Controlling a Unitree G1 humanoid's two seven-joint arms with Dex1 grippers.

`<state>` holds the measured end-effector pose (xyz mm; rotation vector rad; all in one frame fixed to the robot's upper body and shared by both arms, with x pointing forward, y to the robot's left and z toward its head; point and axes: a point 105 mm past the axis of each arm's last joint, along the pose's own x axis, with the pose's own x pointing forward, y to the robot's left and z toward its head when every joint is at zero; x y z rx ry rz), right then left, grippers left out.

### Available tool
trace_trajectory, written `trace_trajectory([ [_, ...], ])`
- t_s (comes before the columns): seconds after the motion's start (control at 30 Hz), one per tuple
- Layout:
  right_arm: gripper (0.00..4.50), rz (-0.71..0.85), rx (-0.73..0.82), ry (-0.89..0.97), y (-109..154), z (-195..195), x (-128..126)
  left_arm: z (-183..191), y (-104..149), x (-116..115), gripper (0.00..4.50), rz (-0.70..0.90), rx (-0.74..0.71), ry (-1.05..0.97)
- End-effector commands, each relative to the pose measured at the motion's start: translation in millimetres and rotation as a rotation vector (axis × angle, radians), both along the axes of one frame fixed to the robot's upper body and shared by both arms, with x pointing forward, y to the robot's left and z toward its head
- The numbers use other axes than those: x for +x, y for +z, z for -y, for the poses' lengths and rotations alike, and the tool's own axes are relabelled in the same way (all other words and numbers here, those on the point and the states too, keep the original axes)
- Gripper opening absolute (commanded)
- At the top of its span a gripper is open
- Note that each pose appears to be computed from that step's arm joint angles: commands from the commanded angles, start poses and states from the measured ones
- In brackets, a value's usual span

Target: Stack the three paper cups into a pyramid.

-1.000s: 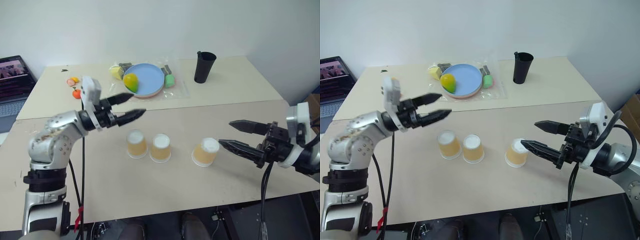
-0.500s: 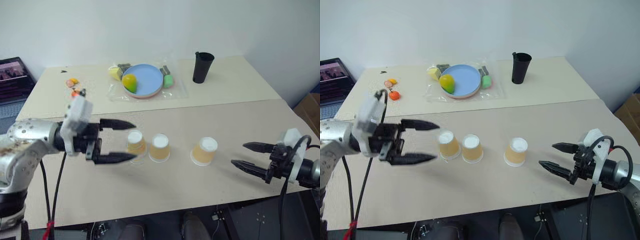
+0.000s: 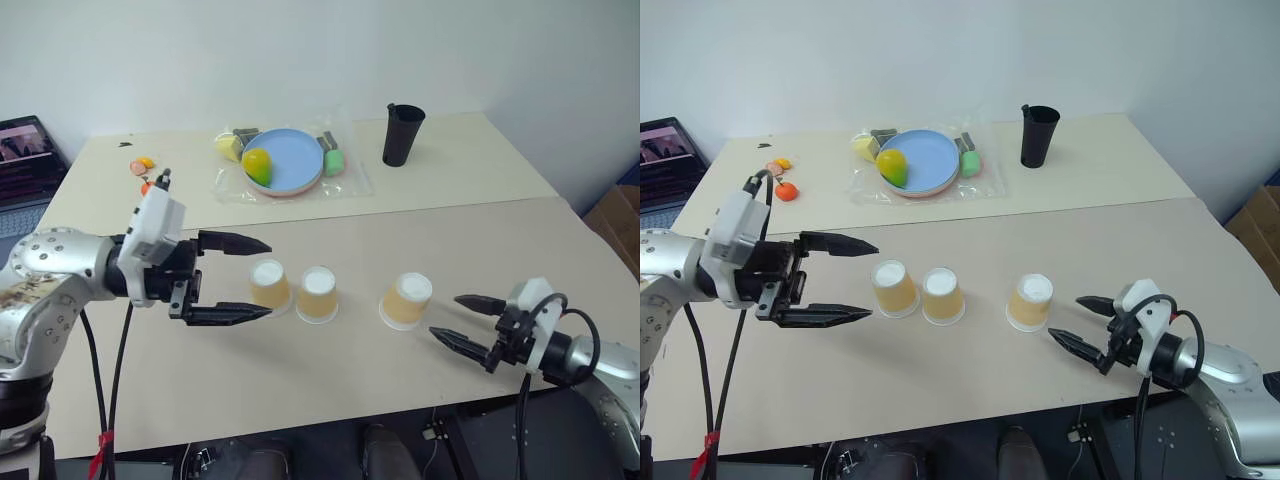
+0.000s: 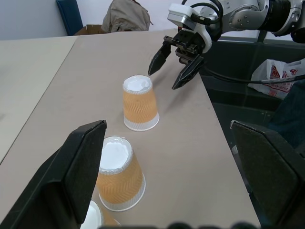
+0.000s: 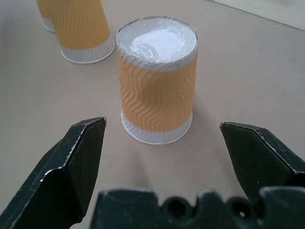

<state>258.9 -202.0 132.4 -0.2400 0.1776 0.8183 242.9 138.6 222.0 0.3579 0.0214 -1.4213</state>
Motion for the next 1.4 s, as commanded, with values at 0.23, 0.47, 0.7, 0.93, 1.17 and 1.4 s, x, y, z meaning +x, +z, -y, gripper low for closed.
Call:
trace_trajectory([
  [0.23, 4.50, 0.044, 0.036, 0.071, 10.7, -21.9, 5.4, 0.8, -15.4, 3.7, 4.45, 0.013, 0.012, 0.022],
  [0.47, 4.50, 0.071, 0.048, 0.068, 16.1, -24.6, 18.0, -0.8, -16.3, 0.8, 4.45, 0.005, -0.013, 0.029],
  [0.7, 4.50, 0.083, 0.069, 0.090, 17.9, -35.0, 30.0, 0.0, -17.5, -2.3, 4.45, 0.002, -0.022, 0.041],
  [0.93, 4.00, 0.070, 0.091, 0.105, 15.5, -38.0, 34.2, -3.4, -12.5, -1.5, 4.50, 0.018, -0.030, 0.076],
  [1.17, 2.80, 0.087, 0.128, 0.109, 27.4, -40.4, 42.9, -19.0, -3.5, 9.4, 4.50, 0.052, -0.040, 0.176],
  [1.4, 2.80, 0.202, 0.074, 0.239, 80.2, -56.2, 58.0, -52.1, -0.3, 22.6, 4.50, 0.049, -0.045, 0.320],
])
